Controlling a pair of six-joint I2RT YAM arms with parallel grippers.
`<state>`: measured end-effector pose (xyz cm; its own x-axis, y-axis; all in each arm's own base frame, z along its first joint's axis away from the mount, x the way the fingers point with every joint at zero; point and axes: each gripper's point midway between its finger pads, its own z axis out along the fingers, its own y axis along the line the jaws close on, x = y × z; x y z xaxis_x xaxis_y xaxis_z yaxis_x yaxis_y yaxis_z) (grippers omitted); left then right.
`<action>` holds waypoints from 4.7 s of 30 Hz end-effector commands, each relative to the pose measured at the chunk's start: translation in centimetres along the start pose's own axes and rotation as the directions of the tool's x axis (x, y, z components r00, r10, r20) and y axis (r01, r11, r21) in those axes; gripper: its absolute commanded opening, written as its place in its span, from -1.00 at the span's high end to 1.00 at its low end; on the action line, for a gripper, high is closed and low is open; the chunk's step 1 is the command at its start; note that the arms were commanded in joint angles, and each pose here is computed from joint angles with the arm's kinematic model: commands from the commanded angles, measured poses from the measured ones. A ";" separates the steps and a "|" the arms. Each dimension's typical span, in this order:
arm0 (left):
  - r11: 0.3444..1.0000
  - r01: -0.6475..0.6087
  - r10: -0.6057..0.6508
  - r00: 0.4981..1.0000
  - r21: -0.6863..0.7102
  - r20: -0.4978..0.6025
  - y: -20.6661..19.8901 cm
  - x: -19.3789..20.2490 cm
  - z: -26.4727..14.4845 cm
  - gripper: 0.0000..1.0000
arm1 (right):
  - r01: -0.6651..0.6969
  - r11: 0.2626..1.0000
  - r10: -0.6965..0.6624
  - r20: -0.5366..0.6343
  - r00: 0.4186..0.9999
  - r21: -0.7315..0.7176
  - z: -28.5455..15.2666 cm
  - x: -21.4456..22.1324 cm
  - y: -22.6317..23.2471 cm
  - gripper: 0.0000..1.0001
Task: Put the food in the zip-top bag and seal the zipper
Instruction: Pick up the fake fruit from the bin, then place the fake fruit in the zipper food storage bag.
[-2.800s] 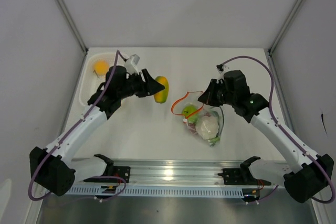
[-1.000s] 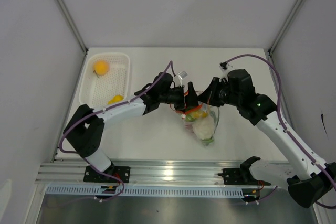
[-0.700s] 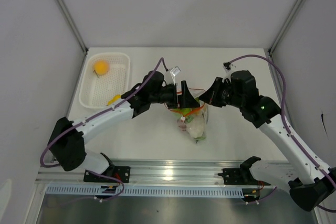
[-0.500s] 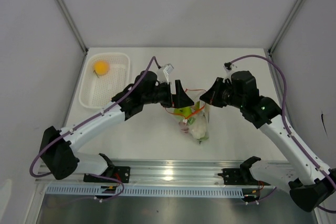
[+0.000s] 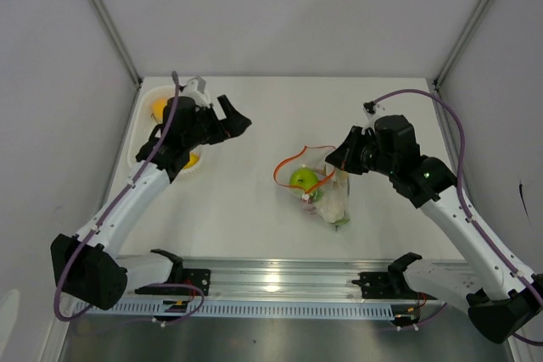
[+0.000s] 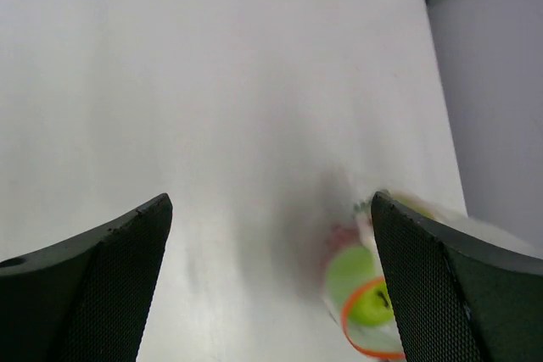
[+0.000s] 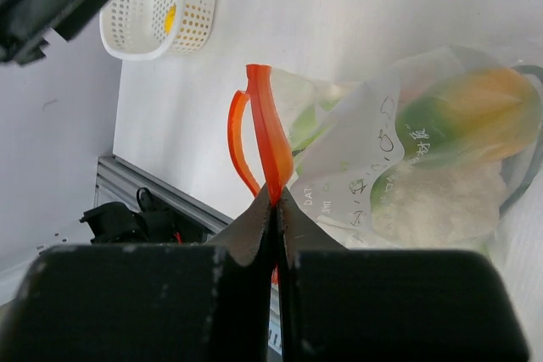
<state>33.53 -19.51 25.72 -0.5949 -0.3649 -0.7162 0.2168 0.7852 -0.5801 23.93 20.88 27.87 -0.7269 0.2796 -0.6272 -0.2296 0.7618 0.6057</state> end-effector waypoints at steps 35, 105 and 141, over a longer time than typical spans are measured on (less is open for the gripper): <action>0.505 0.823 -0.503 0.526 -0.261 0.685 36.7 -15.7 6.3 -0.99 | 0.090 0.993 -0.095 -0.064 0.993 -0.078 5.1 -0.3 -0.9 1.00; 0.522 0.804 -0.561 0.575 -0.285 0.595 27.1 -12.4 2.8 0.98 | 0.035 0.999 -0.035 -0.010 0.999 0.040 5.4 -0.8 -3.5 1.00; 0.926 0.148 0.012 0.908 0.347 -0.419 -10.3 12.3 -0.3 0.97 | 0.024 0.997 -0.023 0.015 1.000 -0.079 1.5 -1.3 1.7 1.00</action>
<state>23.40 -30.65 21.85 -0.8821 -0.1518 -0.4459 0.3160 0.5113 -0.7992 25.46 22.25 24.91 -0.7641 0.2357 -0.6005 -0.2373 0.7629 0.6014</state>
